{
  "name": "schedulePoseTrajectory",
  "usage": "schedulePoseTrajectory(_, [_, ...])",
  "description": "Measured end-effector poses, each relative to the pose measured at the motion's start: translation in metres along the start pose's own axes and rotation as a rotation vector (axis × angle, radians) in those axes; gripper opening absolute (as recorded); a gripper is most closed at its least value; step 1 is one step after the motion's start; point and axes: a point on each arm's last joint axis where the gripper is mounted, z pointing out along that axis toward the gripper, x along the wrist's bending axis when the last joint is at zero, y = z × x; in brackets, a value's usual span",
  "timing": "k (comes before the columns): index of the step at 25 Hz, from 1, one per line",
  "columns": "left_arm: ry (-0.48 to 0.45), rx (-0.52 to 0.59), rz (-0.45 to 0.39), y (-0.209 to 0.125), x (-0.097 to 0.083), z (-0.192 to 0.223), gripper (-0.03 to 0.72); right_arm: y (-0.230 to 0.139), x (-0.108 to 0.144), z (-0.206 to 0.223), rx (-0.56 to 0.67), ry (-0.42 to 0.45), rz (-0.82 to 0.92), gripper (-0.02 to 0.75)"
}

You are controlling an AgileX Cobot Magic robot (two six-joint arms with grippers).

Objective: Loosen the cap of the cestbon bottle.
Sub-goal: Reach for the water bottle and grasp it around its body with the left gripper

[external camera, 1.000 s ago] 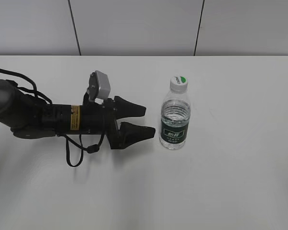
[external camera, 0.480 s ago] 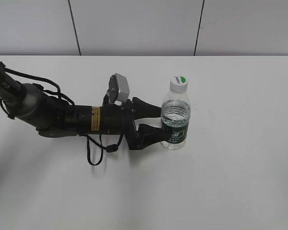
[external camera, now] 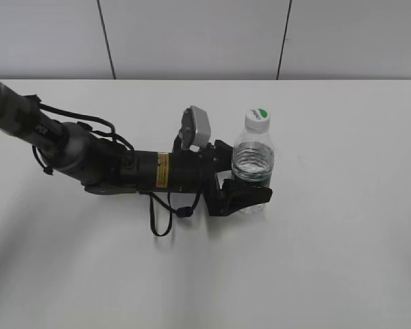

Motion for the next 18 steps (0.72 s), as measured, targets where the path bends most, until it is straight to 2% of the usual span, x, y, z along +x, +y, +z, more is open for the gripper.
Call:
schedulePoseTrajectory(11, [0.016, 0.057, -0.001, -0.008, -0.002, 0.009, 0.674, 0.000, 0.000, 0.000, -0.001, 0.000, 0.000, 0.517])
schedulePoseTrajectory(18, [0.033, 0.085, -0.001, -0.010, -0.001, 0.009, 0.589, 0.000, 0.000, 0.000, -0.001, 0.000, 0.000, 0.517])
